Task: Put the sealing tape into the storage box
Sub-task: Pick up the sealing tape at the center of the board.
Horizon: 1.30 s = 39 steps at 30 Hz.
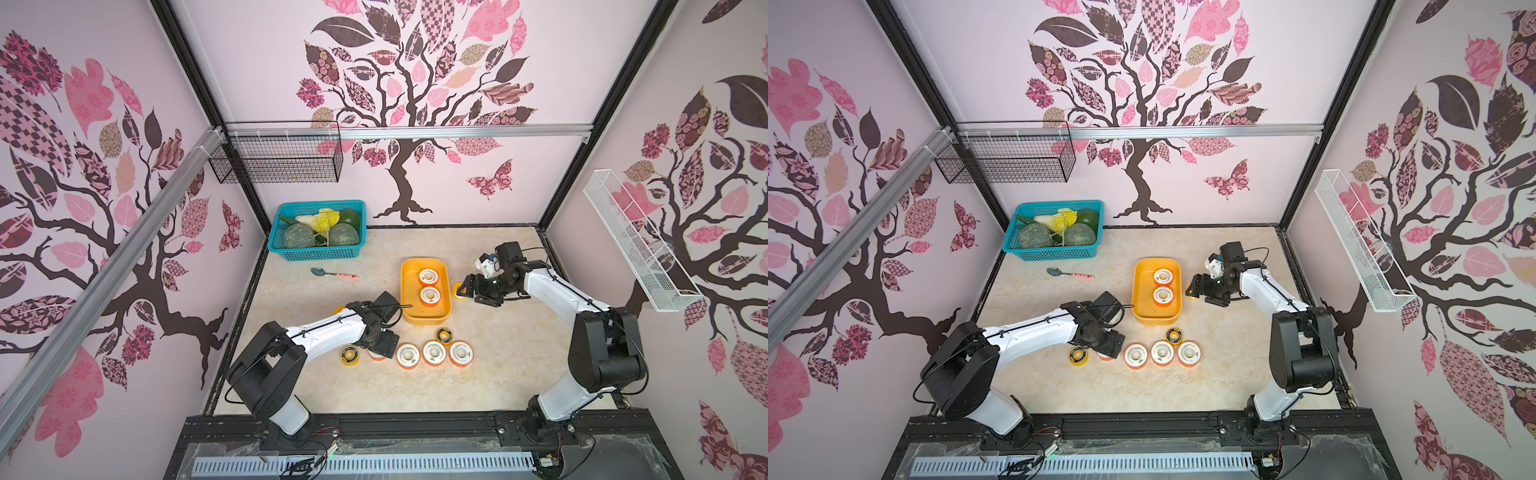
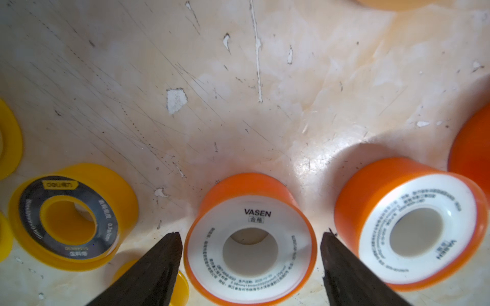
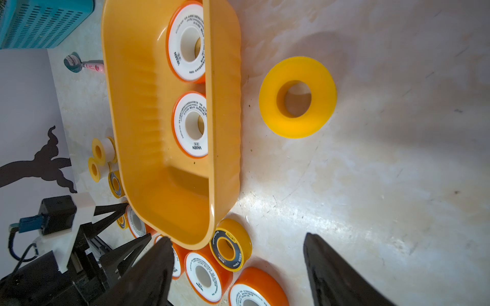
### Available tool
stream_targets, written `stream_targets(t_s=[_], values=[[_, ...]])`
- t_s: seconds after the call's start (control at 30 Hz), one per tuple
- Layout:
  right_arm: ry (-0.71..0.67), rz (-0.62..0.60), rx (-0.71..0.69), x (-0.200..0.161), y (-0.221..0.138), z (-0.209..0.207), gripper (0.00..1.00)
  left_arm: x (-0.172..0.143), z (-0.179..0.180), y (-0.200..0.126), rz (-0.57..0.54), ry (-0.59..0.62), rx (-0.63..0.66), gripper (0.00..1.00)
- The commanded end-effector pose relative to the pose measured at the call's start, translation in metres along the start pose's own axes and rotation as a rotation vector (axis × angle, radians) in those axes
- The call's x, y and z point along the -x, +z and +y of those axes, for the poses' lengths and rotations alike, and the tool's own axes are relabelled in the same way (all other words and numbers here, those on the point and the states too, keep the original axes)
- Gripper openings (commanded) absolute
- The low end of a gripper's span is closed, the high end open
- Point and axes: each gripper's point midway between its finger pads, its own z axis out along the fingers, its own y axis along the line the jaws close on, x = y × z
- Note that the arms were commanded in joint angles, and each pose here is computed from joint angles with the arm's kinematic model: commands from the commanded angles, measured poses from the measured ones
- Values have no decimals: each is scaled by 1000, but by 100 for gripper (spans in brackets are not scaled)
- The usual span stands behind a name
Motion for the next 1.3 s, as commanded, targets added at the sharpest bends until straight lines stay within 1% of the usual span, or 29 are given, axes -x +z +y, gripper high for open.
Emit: stream_targets(t_s=[0.0, 0.07, 0.23, 0.37, 0.67, 0.77, 0.97, 1.27], values=[[-1, 14, 6, 2, 2, -1, 81, 7, -2, -1, -18, 12, 8, 87], [0, 15, 8, 2, 2, 0, 82, 7, -1, 0, -17, 9, 11, 86], [-2, 18, 9, 1, 2, 0, 81, 6, 2, 3, -4, 8, 34, 80], [-2, 20, 10, 1, 2, 0, 81, 6, 5, 4, -2, 6, 54, 79], [2, 29, 22, 0, 5, 1, 82, 10, 8, -5, -37, -1, 66, 70], [4, 28, 32, 1, 5, 3, 81, 13, 7, -10, -63, -6, 61, 69], [-11, 40, 60, 5, 10, 11, 72, 18, 8, -21, -92, -13, 63, 69], [-48, 55, 63, 21, 26, 26, 50, 29, 8, -41, -131, -11, 61, 70]])
